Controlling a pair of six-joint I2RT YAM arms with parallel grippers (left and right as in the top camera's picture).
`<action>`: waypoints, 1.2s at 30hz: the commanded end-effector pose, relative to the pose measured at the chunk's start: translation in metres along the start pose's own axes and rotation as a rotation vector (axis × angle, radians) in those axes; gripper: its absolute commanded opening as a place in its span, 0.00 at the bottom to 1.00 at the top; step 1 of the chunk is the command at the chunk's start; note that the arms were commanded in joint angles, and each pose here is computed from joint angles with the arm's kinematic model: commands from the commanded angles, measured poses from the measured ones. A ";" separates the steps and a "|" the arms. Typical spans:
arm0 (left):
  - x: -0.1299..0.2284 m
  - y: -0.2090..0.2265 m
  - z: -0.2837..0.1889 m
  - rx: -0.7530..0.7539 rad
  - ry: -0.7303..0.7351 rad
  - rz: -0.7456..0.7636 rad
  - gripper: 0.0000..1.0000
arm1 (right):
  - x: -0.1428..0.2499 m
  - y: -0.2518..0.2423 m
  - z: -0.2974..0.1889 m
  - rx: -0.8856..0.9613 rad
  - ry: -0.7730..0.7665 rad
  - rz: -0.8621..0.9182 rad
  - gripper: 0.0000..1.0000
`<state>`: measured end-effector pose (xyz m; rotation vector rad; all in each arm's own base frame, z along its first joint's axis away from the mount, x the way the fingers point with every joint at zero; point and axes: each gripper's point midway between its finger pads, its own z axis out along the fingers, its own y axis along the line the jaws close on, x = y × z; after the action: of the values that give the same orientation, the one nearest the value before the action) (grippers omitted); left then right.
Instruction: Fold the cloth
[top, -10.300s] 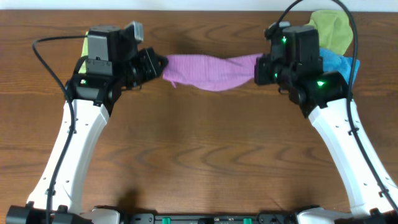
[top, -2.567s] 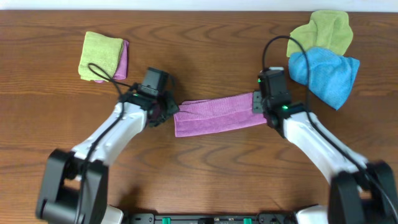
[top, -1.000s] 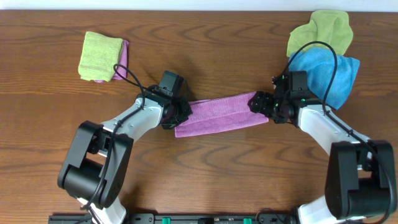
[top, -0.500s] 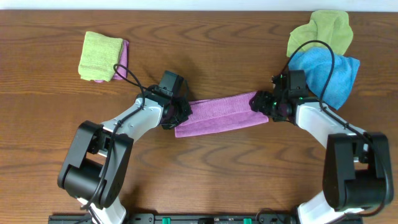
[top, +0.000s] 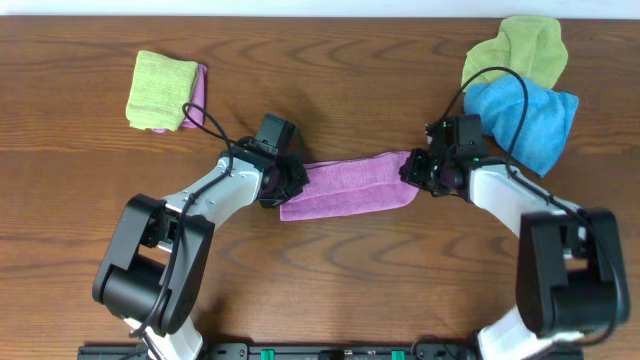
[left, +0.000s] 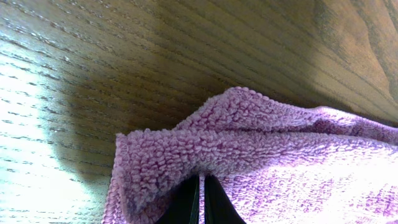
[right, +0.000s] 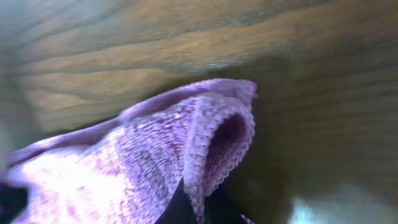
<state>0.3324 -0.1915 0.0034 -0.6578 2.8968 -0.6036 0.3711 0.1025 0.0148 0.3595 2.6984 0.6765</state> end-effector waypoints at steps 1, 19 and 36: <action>-0.004 -0.001 0.000 -0.011 -0.015 0.015 0.06 | -0.007 0.029 -0.027 -0.068 -0.053 -0.053 0.01; -0.004 -0.002 0.000 -0.006 -0.010 0.015 0.06 | 0.019 0.120 -0.066 -0.210 -0.111 -0.221 0.02; -0.013 -0.016 -0.021 0.035 -0.037 0.076 0.06 | 0.068 0.177 -0.016 -0.236 -0.086 -0.317 0.01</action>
<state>0.3313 -0.1905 0.0058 -0.6188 2.9116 -0.5931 0.3323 0.2654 0.1053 -0.1207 2.4652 0.8607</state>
